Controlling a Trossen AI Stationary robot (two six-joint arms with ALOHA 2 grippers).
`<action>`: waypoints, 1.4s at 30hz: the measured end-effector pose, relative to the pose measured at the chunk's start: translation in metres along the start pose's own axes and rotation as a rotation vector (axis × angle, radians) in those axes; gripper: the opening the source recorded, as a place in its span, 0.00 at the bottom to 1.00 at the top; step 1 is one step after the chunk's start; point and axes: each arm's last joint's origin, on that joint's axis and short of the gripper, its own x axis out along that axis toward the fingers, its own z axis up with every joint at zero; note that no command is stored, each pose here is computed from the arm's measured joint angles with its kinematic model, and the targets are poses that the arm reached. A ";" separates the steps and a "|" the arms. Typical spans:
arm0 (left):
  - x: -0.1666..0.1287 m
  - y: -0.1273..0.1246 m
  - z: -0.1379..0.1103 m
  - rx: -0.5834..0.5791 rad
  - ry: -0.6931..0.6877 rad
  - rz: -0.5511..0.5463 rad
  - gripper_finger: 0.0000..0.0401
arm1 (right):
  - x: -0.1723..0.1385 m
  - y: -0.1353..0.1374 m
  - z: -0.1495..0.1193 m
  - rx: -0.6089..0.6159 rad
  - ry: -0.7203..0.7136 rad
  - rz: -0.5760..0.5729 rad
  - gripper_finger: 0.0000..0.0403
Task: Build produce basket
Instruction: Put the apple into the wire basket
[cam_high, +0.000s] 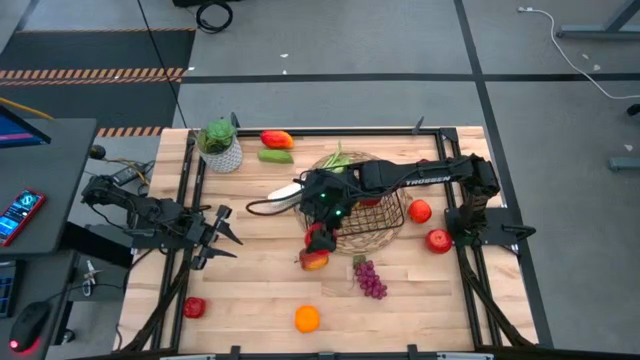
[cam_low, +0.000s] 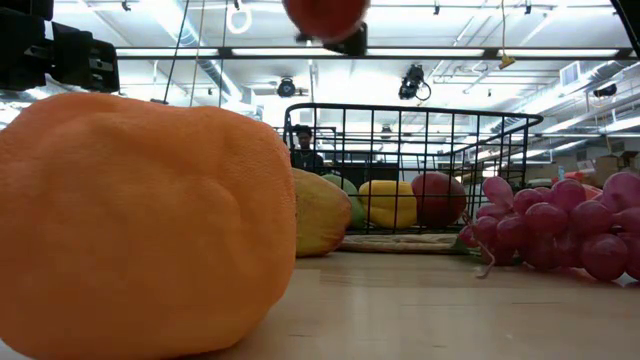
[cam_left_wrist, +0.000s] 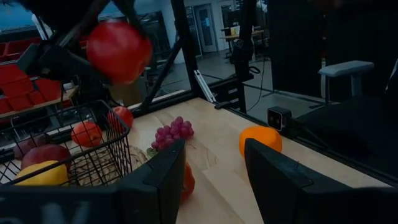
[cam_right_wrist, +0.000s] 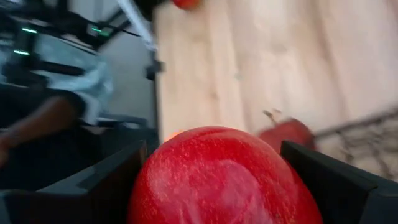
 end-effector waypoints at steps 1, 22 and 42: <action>0.000 0.000 0.000 0.000 0.000 0.000 0.43 | 0.000 -0.001 -0.002 -0.002 0.008 -0.027 0.91; 0.000 0.000 0.000 0.000 0.000 0.000 0.43 | -0.009 0.036 -0.039 -0.491 0.127 -0.646 0.91; 0.000 0.000 0.000 0.000 0.000 0.000 0.43 | -0.014 0.039 -0.060 -1.481 0.713 -0.755 0.95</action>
